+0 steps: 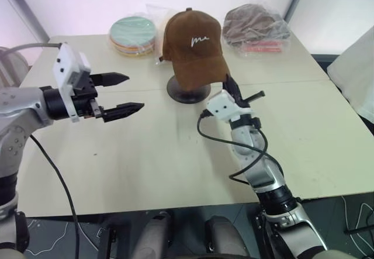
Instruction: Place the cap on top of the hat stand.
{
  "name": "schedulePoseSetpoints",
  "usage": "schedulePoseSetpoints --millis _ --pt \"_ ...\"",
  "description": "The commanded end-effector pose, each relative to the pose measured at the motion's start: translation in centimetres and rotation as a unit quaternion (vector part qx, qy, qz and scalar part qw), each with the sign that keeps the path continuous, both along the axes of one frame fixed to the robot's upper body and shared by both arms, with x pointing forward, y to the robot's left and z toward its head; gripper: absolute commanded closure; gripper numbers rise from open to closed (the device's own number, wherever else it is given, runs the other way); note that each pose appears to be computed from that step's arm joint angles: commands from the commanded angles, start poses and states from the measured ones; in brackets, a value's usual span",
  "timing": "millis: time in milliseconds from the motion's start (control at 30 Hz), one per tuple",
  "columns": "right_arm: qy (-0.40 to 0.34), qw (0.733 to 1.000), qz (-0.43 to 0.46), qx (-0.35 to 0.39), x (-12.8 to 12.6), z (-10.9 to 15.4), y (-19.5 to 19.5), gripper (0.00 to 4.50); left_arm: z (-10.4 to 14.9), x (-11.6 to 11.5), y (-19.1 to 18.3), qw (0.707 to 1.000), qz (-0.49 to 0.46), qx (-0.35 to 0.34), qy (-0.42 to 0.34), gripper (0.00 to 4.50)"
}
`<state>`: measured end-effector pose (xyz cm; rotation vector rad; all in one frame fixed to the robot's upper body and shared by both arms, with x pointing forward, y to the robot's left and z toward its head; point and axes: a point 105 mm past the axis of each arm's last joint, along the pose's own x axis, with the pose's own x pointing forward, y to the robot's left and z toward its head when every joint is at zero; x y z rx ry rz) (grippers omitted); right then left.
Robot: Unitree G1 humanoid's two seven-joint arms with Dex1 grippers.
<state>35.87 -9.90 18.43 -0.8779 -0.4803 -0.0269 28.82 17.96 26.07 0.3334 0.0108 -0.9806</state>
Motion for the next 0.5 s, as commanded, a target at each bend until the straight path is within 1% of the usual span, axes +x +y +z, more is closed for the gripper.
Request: schedulePoseSetpoints --millis 33,67,167,233,267,333,400,433,467,500 --pt "-0.016 1.000 0.020 -0.011 -0.6 0.1 0.7 4.46 1.4 -0.5 0.1 1.000 0.000 0.005 -0.026 0.00" --pt "-0.006 0.999 0.037 -0.016 -0.8 -0.3 1.2 4.46 1.4 -0.4 0.1 1.000 -0.001 0.005 -0.025 0.00" --pt "0.031 0.994 0.093 -0.041 -1.5 -1.8 2.7 3.52 1.3 -0.4 0.1 1.000 -0.002 0.005 -0.025 0.00" --pt "0.075 0.988 0.124 -0.056 -1.8 -3.2 3.2 2.55 1.3 -0.4 0.1 1.000 -0.002 0.005 -0.024 0.00" --pt "0.092 0.985 0.134 -0.061 -2.0 -3.7 3.4 1.98 1.3 -0.4 0.1 1.000 -0.002 0.005 -0.024 0.00" --pt "0.140 0.969 0.174 -0.103 -2.7 -5.1 3.3 1.04 1.3 -0.4 0.1 1.000 -0.002 0.005 -0.025 0.00" --pt "0.193 0.949 0.217 -0.124 -3.4 -5.7 2.7 1.04 1.3 -0.3 0.1 1.000 -0.003 0.004 -0.025 0.00" --pt "0.208 0.943 0.229 -0.124 -3.7 -5.6 2.3 1.04 1.2 -0.3 0.1 1.000 -0.003 0.003 -0.025 0.00" --pt "0.221 0.939 0.236 -0.117 -3.8 -5.2 1.9 1.04 1.2 -0.3 0.1 1.000 -0.003 0.003 -0.025 0.00" --pt "0.235 0.935 0.243 -0.103 -3.7 -4.1 1.0 1.04 1.2 -0.3 0.1 1.000 -0.004 0.003 -0.025 0.00"
